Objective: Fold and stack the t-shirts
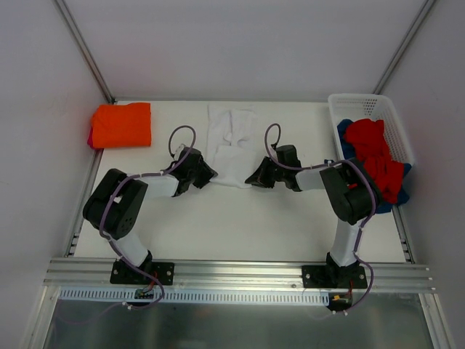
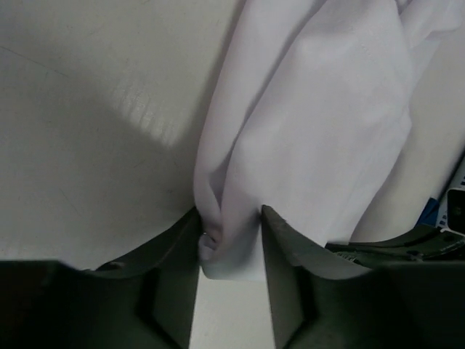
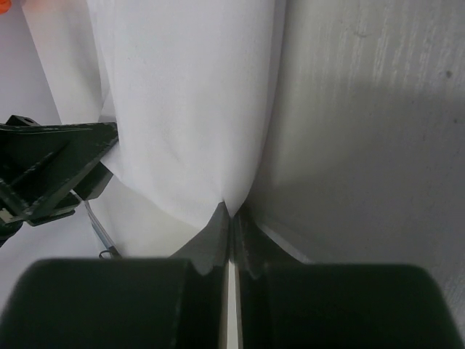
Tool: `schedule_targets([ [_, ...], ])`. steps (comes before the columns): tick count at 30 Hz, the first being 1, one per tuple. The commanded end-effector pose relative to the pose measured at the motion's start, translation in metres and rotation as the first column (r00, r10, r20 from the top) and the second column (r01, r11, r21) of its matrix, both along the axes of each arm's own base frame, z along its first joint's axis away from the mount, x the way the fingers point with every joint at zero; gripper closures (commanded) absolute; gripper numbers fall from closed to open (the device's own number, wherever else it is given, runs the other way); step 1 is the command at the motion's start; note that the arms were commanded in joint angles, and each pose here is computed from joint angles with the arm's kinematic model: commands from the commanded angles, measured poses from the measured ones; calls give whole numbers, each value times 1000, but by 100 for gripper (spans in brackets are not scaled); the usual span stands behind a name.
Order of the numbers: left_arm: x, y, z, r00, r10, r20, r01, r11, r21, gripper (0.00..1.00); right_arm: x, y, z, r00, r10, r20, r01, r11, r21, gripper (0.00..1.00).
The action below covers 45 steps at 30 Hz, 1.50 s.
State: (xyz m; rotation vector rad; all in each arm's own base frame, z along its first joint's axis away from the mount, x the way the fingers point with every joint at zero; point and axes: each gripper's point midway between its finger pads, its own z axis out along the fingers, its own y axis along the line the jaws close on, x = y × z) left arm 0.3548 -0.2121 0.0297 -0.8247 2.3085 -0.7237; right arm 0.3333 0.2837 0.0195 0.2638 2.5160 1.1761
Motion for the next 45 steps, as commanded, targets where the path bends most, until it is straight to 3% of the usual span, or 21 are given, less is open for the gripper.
schedule_targets([
  [1,-3,6,-13,998,9,-64,-6,998,56,67,3,4,3,1000,12,15,-12,1000,12,100],
  [2,-1,5,-10,998,6,-63,-2,998,56,74,1,4,4,1000,14,15,-14,1000,13,99],
  [3,-2,4,-10,997,5,-71,0,998,60,88,0,2,2,1000,11,10,-11,1000,10,99],
  [6,-8,7,-9,995,3,-98,5,997,72,100,-7,-1,9,1000,4,17,-4,1000,12,99],
  [12,-32,8,21,996,-47,-75,56,991,121,100,-31,-14,50,999,-6,46,8,999,-37,100],
  [18,-61,0,65,994,-102,-37,103,994,42,100,-61,-22,98,998,10,68,-2,994,-110,99],
  [24,-70,-6,104,991,-130,29,130,991,-14,100,-65,-30,128,996,-7,86,20,988,-155,100],
  [30,-40,-9,130,986,-132,99,129,991,39,95,-37,-33,135,993,-25,119,52,971,-231,99],
  [34,3,-28,148,974,-183,135,176,982,68,96,-6,-31,121,996,-35,88,57,963,-263,99],
  [45,115,-51,136,967,-221,124,215,975,57,96,87,-33,100,995,-96,24,99,967,-235,99],
])
